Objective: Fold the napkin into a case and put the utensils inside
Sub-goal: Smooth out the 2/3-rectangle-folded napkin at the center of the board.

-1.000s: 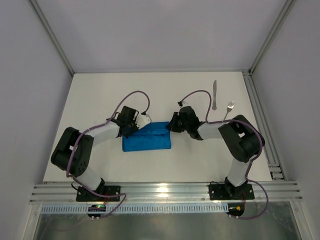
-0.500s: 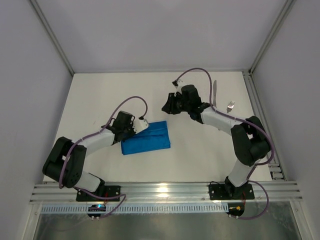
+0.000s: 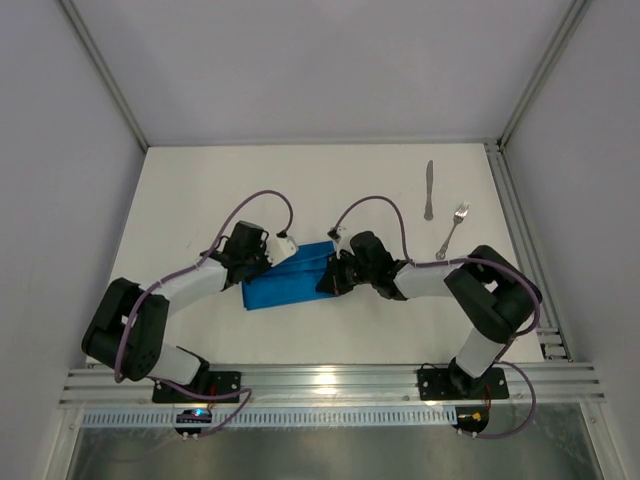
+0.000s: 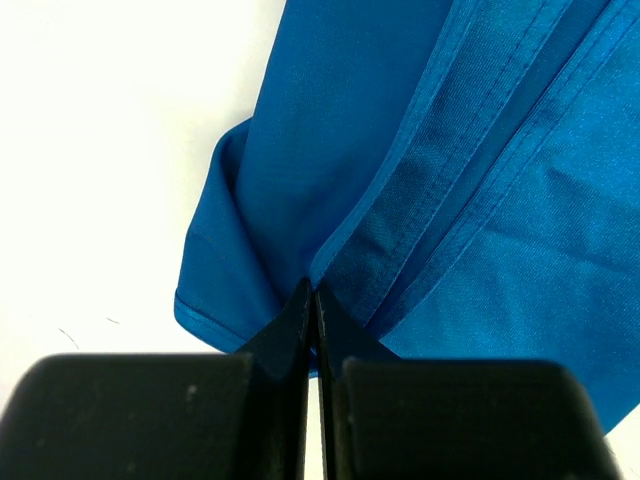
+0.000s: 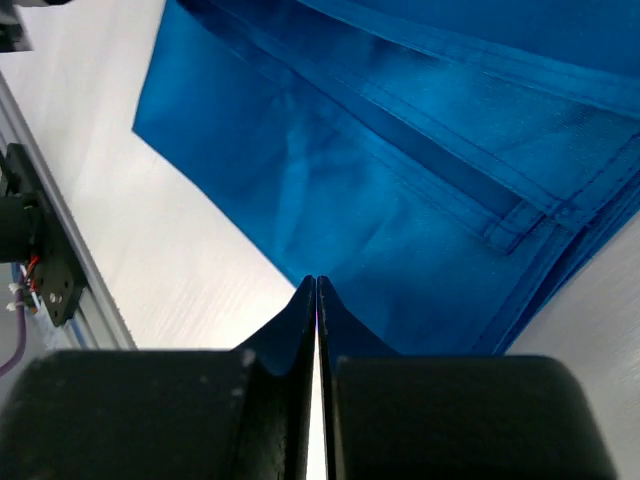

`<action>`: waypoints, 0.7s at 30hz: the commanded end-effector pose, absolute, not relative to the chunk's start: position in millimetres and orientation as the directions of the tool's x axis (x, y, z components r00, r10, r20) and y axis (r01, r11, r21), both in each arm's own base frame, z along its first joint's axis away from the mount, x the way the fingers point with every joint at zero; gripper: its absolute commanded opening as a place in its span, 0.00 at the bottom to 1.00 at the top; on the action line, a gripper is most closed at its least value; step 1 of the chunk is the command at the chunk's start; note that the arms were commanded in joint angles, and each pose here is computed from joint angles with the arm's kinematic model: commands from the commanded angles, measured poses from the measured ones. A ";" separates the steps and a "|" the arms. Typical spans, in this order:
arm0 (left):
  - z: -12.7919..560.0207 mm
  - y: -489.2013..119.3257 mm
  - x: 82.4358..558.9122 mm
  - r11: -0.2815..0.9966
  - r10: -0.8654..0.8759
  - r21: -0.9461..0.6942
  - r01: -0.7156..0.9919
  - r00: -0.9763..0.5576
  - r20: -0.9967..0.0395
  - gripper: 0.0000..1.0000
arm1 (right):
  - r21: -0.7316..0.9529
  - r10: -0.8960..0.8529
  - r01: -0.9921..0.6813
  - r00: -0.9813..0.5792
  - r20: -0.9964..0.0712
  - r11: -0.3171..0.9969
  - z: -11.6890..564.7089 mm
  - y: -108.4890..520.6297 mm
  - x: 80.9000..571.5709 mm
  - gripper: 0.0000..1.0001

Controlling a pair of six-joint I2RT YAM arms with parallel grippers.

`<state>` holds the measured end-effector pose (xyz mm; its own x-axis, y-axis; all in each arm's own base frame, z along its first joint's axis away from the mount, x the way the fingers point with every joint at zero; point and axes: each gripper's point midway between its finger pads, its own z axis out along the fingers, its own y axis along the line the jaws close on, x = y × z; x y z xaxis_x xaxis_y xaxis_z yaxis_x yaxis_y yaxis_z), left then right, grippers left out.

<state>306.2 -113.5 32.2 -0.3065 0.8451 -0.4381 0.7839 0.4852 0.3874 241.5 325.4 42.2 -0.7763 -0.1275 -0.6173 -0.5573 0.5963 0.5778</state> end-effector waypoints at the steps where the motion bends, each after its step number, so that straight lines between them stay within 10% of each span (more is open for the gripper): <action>1: 51.3 -121.5 312.1 0.510 0.818 0.388 0.767 -0.294 -0.494 0.00 | 0.603 -0.017 -0.501 -0.778 -0.628 0.621 36.7 329.1 261.9 0.04; 12: 64.5 -125.6 285.9 0.470 0.810 0.355 0.808 -0.235 -0.538 0.00 | 0.620 0.092 -0.230 -0.892 -0.443 0.750 -21.6 305.1 254.2 0.04; 21: 13.1 -100.9 268.3 0.384 0.893 0.346 0.856 -0.250 -0.373 0.00 | 0.624 0.113 -0.218 -0.888 -0.446 0.750 -16.3 304.2 254.9 0.04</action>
